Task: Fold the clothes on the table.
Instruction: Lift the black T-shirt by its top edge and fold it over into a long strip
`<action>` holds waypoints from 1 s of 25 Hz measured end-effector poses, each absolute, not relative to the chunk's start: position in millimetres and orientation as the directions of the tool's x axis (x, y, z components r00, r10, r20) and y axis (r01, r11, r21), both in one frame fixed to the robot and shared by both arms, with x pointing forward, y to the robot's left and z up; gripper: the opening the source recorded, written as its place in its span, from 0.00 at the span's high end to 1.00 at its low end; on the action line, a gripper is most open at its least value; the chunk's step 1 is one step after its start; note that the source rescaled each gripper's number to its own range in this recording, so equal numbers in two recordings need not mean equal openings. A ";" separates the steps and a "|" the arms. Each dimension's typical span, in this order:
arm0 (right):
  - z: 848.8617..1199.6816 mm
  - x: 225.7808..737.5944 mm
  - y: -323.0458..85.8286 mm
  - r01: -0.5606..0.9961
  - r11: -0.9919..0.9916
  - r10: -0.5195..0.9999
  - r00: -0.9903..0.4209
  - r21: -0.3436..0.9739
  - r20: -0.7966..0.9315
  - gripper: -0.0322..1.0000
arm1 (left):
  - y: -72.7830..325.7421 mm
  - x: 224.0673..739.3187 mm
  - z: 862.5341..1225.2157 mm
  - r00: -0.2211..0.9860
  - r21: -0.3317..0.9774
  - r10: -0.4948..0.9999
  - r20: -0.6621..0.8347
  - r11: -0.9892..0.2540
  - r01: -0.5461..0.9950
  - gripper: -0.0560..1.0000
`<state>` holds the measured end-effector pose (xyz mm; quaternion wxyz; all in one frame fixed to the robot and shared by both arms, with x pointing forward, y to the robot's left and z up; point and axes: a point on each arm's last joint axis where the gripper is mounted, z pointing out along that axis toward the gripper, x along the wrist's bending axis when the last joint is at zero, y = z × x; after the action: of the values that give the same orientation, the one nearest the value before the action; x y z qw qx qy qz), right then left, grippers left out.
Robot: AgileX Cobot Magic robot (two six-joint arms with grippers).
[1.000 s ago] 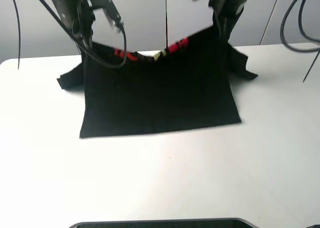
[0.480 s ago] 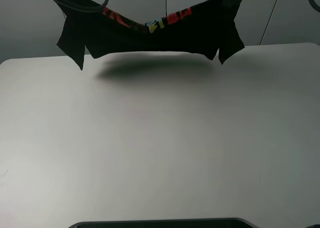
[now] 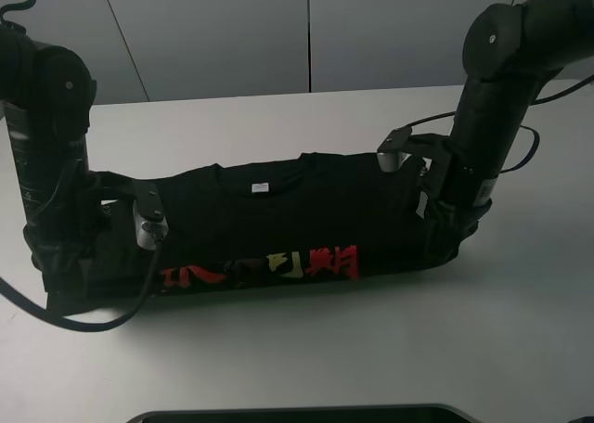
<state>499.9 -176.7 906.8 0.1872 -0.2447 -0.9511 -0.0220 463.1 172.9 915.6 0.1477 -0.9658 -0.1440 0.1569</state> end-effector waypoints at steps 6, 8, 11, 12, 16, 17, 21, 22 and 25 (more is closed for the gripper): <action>907.8 511.1 -173.2 0.497 0.867 0.469 -0.834 0.026 0.290 0.97 | 172.2 473.4 923.8 0.920 -0.338 0.345 -0.184 -0.902 0.270 0.94; 916.3 523.5 -170.1 0.491 0.867 0.464 -0.856 0.080 0.226 0.97 | 171.0 485.7 930.2 0.932 -0.334 0.351 -0.096 -0.893 0.302 0.94; 931.1 543.0 -164.5 0.469 0.868 0.452 -0.883 0.166 0.128 0.97 | 167.1 510.4 943.7 0.933 -0.285 0.351 0.083 -0.888 0.360 0.94; 935.1 549.3 -163.0 0.455 0.869 0.446 -0.891 0.194 0.089 0.97 | 165.5 518.9 948.8 0.928 -0.257 0.347 0.137 -0.892 0.372 0.94; 947.8 572.3 -160.3 0.372 0.881 0.417 -0.903 0.294 -0.107 0.97 | 158.9 539.8 959.6 0.914 -0.164 0.294 0.281 -0.923 0.347 0.94; 948.4 576.0 -160.2 0.353 0.884 0.410 -0.901 0.306 -0.143 0.97 | 157.9 541.4 959.7 0.911 -0.150 0.290 0.293 -0.927 0.343 0.94; 938.4 589.7 -158.2 0.322 0.882 0.413 -0.880 0.343 -0.234 0.97 | 155.5 546.0 949.8 0.915 -0.154 0.273 0.296 -0.932 0.328 0.94; 931.7 592.7 -157.6 0.322 0.882 0.414 -0.878 0.344 -0.241 0.97 | 154.9 547.7 944.8 0.919 -0.162 0.264 0.294 -0.934 0.320 0.94; 907.6 598.1 -156.6 0.326 0.888 0.410 -0.881 0.324 -0.237 0.97 | 151.5 554.3 929.2 0.925 -0.163 0.228 0.304 -0.944 0.286 0.94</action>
<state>598.1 -156.6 907.6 -0.1510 -0.1919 -0.9598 -0.1386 554.3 151.5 929.2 0.1028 -0.9757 -0.1318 -0.1417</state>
